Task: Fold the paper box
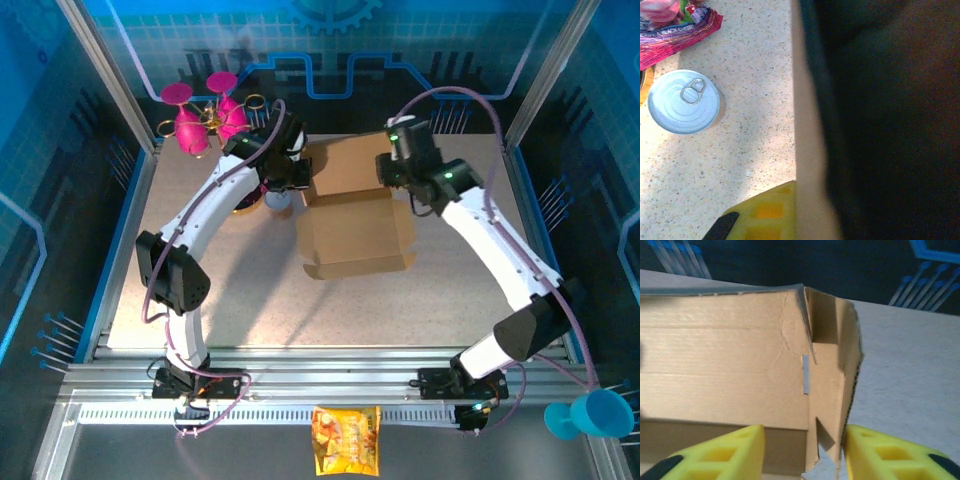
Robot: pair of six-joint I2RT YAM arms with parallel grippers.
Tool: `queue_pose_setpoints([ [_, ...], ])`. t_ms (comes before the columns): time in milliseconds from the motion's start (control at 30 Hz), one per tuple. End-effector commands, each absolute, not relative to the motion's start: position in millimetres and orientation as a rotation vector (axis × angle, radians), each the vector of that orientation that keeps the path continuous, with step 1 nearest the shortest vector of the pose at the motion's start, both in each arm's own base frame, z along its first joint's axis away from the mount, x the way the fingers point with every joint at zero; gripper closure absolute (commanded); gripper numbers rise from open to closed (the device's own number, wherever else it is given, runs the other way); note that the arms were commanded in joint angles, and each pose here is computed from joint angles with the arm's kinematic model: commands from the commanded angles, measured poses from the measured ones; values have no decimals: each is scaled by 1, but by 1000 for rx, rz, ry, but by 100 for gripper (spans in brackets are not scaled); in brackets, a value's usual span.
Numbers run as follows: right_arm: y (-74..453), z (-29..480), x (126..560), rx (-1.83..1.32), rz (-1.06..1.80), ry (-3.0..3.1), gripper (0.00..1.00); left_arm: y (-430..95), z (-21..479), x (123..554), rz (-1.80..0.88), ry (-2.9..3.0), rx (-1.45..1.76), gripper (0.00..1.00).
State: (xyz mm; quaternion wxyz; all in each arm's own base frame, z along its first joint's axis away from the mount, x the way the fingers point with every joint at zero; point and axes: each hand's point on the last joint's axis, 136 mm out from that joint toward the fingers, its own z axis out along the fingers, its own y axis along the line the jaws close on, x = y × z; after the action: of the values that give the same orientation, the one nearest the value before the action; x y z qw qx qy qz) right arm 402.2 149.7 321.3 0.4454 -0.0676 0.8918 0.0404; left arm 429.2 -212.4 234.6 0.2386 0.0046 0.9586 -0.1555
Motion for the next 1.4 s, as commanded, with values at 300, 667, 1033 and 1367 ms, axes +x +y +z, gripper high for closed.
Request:
queue_pose_setpoints([
  [300,107,462,375,-205,1006,1708,44,-205,241,440,-645,2583,162,100],
  [667,92,354,409,-232,1240,1752,54,-207,239,432,-778,2608,284,100],
  [1033,121,332,400,-287,1460,1757,54,-207,229,437,-783,2633,274,100],
  [1367,117,308,408,-266,1384,1849,58,-207,230,437,-785,2631,275,100],
])
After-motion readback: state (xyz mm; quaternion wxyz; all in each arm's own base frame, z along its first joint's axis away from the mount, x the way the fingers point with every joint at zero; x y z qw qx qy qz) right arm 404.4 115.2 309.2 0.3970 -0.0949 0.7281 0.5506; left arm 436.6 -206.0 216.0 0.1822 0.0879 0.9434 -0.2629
